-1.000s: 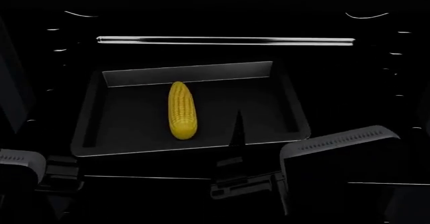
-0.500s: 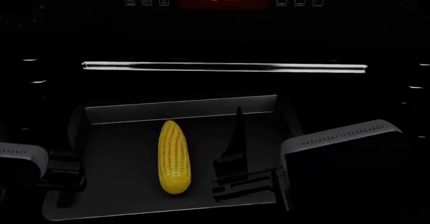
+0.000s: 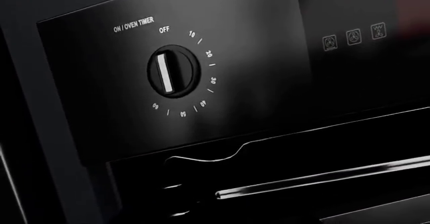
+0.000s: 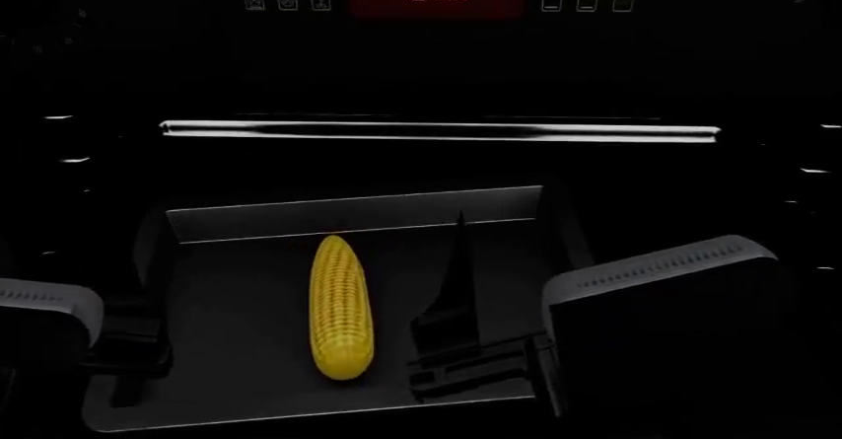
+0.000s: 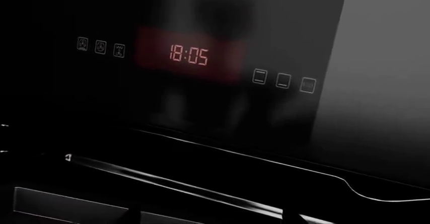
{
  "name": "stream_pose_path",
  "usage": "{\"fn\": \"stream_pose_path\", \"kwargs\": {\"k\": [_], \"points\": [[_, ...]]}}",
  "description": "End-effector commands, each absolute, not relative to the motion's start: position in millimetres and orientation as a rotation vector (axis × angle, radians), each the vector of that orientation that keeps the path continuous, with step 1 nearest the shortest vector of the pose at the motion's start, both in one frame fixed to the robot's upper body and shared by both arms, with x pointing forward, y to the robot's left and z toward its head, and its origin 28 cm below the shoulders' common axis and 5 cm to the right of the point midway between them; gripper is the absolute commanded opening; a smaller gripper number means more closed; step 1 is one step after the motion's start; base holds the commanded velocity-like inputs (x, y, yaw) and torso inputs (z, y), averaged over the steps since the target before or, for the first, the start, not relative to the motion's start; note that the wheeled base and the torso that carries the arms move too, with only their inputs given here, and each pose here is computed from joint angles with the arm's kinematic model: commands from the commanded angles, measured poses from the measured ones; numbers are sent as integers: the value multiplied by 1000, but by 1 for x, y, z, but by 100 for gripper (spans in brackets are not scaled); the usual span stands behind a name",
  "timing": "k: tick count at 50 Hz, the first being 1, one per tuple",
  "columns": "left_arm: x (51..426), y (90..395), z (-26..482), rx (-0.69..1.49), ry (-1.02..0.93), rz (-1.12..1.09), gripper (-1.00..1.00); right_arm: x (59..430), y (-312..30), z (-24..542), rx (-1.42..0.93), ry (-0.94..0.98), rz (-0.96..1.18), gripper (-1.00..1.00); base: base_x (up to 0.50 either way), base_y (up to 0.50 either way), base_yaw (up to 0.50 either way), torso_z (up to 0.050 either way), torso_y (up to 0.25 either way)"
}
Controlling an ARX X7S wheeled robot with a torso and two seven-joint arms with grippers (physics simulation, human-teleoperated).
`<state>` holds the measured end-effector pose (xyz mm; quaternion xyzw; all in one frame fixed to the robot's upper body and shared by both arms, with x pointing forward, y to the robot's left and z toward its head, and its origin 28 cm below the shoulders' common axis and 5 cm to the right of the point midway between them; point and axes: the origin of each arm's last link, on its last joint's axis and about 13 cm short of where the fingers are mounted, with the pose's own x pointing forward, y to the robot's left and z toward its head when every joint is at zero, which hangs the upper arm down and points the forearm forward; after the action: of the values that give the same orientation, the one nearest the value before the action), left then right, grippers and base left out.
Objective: Pick the corn from the top rack in the oven and place it on the plate on the counter.
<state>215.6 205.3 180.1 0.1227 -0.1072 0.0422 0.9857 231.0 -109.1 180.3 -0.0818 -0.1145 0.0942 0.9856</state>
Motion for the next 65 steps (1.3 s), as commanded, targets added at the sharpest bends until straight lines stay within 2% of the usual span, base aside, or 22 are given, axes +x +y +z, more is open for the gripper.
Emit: {"fn": "stream_pose_path", "kwargs": {"k": [1,2,3,4,5,20,47,65], "points": [[216,205,180,245,-221,83,100,231,-109,180,-163,-233,184,100,0,0,0,0,0],[216,205,180,245,-221,83,100,231,-109,180,-163,-233,184,100,0,0,0,0,0],[215,222,183,181,-259,129,100,194,-107,161,-147,-127,157,100,0,0,0,0,0],[215,206,181,242,-222,80,100,228,-109,176,-159,-199,192,100,0,0,0,0,0],[214,206,181,246,-223,83,100,232,-108,186,-170,-222,197,100,0,0,0,0,0],[208,212,186,246,-237,132,100,240,-102,211,-164,-112,309,100,0,0,0,0,0],[201,216,189,232,-238,169,100,280,-84,235,-120,135,472,100,0,0,0,0,0],[206,214,186,208,-228,140,100,280,-87,262,-93,288,509,100,0,0,0,0,0]]}}
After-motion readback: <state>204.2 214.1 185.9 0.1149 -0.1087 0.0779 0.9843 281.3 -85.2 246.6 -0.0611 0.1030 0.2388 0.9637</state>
